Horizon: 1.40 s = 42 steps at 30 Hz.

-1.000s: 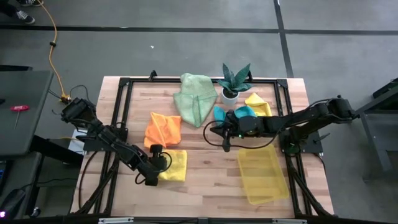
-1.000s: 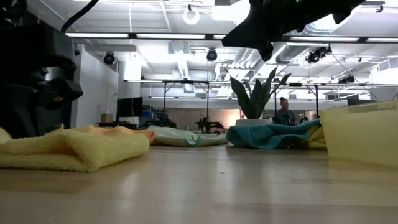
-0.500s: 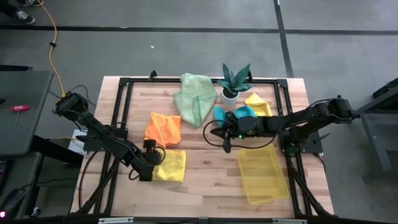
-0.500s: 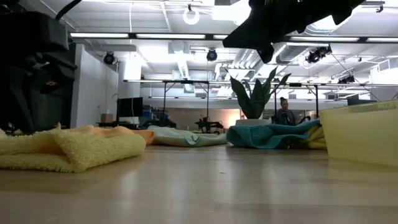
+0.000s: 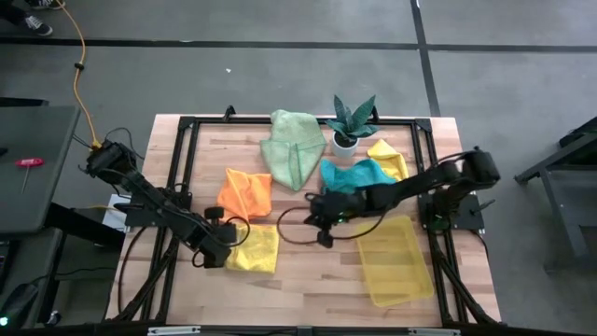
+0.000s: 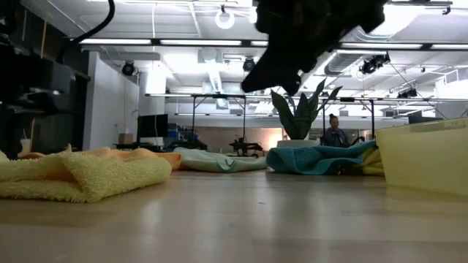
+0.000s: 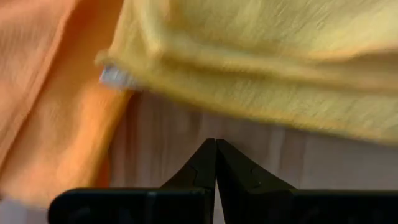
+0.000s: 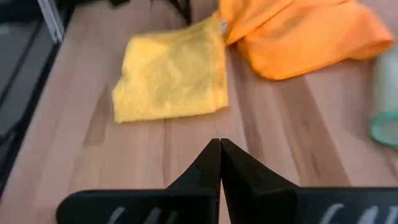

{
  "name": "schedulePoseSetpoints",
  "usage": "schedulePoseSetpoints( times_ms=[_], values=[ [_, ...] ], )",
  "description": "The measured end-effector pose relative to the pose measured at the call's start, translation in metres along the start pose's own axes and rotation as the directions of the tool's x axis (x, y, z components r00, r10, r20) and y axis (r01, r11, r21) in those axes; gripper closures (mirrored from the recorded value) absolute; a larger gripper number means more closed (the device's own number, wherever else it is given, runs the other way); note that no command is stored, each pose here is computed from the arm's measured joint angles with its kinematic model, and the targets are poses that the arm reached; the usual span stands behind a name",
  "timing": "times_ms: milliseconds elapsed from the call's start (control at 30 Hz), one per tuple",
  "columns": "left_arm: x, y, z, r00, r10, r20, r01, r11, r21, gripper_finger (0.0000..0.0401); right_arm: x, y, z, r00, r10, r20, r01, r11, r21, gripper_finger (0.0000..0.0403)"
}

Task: Fold microfiber towels
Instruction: Fold the left yellow microfiber cloth

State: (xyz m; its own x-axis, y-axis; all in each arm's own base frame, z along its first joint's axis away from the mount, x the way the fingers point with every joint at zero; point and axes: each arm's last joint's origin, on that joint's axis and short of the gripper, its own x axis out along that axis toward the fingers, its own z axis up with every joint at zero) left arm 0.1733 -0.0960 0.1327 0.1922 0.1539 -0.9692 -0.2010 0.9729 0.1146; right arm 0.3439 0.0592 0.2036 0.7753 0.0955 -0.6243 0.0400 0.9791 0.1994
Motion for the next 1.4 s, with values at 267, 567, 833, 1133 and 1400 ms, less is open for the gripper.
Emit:
schedulePoseSetpoints(
  times_ms=[267, 567, 833, 1133, 1400],
  values=[
    [0.001, -0.009, 0.007, 0.993, -0.113, 0.044, 0.112, 0.993, 0.023, 0.0401, 0.026, 0.016, 0.003, 0.984, 0.063, -0.168, -0.067, 0.998, -0.014, 0.0403],
    [0.005, -0.019, 0.018, 0.972, -0.195, 0.132, 0.189, 0.98, 0.059, 0.0401, 0.031, 0.031, -0.012, 0.962, 0.1, -0.256, -0.108, 0.994, -0.019, 0.0403],
    [0.022, -0.026, 0.029, 0.968, -0.169, 0.183, 0.162, 0.985, 0.053, 0.0401, 0.029, 0.037, -0.018, 0.951, 0.099, -0.293, -0.112, 0.993, -0.03, 0.0403],
    [0.02, -0.022, 0.054, 0.954, -0.146, 0.261, 0.124, 0.987, 0.1, 0.0401, 0.03, 0.037, -0.017, 0.954, 0.098, -0.284, -0.109, 0.994, -0.023, 0.0403],
    [0.033, -0.015, 0.071, 0.943, -0.12, 0.31, 0.106, 0.992, 0.063, 0.0401, 0.03, 0.037, -0.016, 0.955, 0.1, -0.278, -0.097, 0.995, 0.025, 0.0403]
  ],
)
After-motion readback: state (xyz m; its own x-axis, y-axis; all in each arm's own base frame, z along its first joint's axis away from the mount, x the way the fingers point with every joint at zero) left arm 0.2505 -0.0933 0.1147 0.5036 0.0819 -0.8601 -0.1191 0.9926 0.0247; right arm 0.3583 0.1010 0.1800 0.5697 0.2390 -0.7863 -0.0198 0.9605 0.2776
